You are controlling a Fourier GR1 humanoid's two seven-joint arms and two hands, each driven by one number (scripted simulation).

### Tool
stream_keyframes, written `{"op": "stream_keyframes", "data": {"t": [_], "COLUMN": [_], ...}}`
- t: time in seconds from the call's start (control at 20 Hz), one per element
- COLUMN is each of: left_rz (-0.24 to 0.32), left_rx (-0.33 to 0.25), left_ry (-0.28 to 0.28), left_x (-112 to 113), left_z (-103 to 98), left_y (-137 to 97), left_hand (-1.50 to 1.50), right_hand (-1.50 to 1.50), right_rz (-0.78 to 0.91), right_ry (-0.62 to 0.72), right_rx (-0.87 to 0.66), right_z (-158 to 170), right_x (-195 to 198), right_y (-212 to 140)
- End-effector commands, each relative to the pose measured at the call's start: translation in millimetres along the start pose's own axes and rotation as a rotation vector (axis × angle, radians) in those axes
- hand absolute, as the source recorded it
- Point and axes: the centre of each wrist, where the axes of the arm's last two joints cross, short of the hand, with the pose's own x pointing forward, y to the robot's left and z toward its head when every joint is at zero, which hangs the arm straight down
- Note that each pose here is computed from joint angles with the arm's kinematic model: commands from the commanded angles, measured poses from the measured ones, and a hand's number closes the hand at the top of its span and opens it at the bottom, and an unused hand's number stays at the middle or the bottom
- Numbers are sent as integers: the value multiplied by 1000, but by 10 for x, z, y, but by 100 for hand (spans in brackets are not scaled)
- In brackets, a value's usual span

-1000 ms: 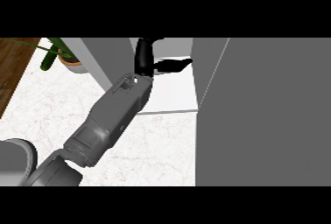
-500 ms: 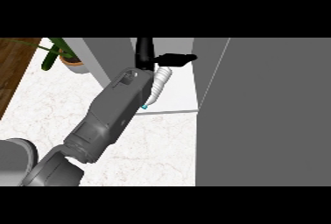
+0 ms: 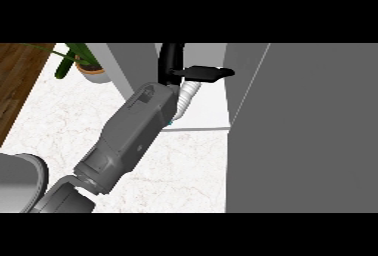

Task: Pick up the bottled water, place it into the cabinet and close the cabinet

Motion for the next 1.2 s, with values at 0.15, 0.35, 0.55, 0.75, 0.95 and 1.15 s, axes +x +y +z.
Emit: {"op": "stream_keyframes", "data": {"t": [0.15,0.35,0.55,0.75,0.95,1.15], "left_rz": [95,144,164,206,223,239], "left_rx": [-75,-97,-96,-142,-117,-111], "left_ry": [20,46,20,34,62,50], "left_x": [-16,-63,-6,186,161,170], "left_z": [391,718,978,1151,1489,1752], "left_y": [-111,-112,-143,-45,181,307], "left_hand": [-150,-150,-150,-150,-150,-150], "right_hand": [-150,-150,-150,-150,-150,150], "right_rz": [16,8,20,9,37,3], "right_ry": [-15,-26,-17,-19,-28,37], "right_rx": [0,12,13,-11,30,201], "right_z": [-80,-53,-98,-132,-159,-284], "right_x": [264,222,256,299,317,320], "right_y": [141,137,201,234,139,223]}}
